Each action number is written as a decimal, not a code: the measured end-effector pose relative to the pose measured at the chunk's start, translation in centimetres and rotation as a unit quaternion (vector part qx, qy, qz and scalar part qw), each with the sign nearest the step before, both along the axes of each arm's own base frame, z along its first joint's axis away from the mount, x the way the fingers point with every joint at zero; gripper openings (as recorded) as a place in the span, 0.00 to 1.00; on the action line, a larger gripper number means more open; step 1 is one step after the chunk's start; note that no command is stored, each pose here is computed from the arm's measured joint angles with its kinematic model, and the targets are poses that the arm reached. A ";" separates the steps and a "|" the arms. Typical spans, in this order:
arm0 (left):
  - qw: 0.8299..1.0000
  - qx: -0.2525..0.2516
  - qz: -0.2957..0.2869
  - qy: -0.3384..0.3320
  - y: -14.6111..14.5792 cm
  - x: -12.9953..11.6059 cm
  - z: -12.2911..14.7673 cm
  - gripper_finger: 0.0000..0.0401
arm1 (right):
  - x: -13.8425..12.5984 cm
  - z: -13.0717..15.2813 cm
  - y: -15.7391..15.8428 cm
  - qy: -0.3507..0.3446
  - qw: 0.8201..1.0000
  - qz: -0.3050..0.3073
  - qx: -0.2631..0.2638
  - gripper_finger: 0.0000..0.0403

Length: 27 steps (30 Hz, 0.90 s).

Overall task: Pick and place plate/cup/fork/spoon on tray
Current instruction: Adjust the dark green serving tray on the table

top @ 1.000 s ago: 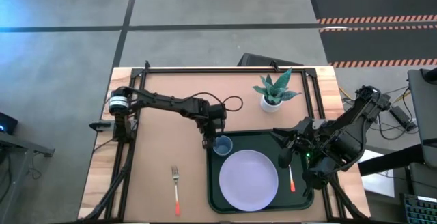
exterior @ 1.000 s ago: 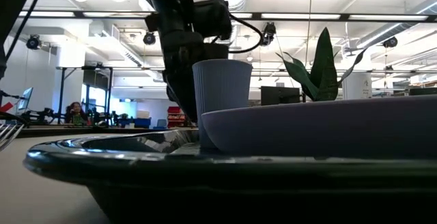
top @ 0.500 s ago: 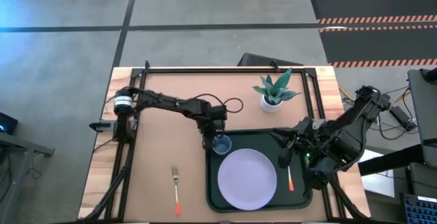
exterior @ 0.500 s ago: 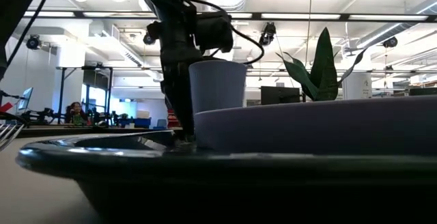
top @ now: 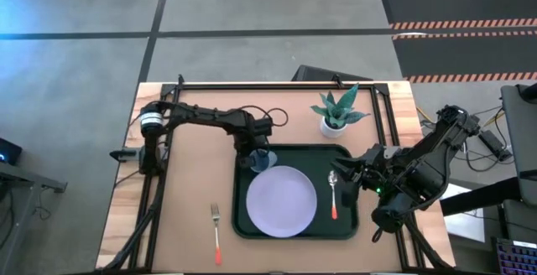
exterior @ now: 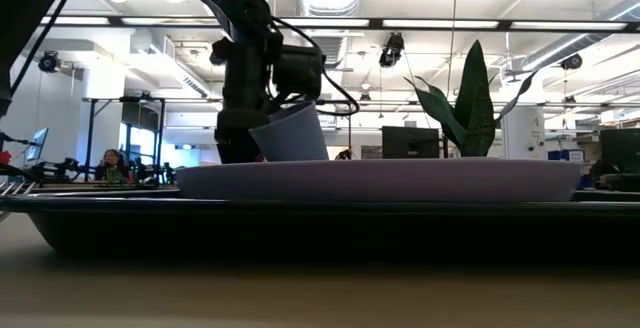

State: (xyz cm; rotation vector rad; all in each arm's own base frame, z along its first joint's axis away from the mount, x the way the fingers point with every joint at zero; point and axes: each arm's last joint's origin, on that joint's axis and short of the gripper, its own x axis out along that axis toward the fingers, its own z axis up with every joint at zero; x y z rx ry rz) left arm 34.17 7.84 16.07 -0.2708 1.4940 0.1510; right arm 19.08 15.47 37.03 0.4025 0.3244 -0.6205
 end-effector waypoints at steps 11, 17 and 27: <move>0.994 0.046 0.019 -0.094 0.5 -2.2 6.9 0.00 | 0.0 0.0 0.0 0.001 1.000 0.000 -0.003 0.21; 0.989 0.054 0.028 -0.138 0.4 -3.0 9.2 0.00 | 0.0 0.1 0.0 -0.005 1.000 -0.003 -0.013 0.21; 0.994 0.042 0.021 -0.103 -0.5 -3.6 9.0 0.00 | 0.0 0.1 0.0 -0.005 1.000 -0.003 -0.011 0.21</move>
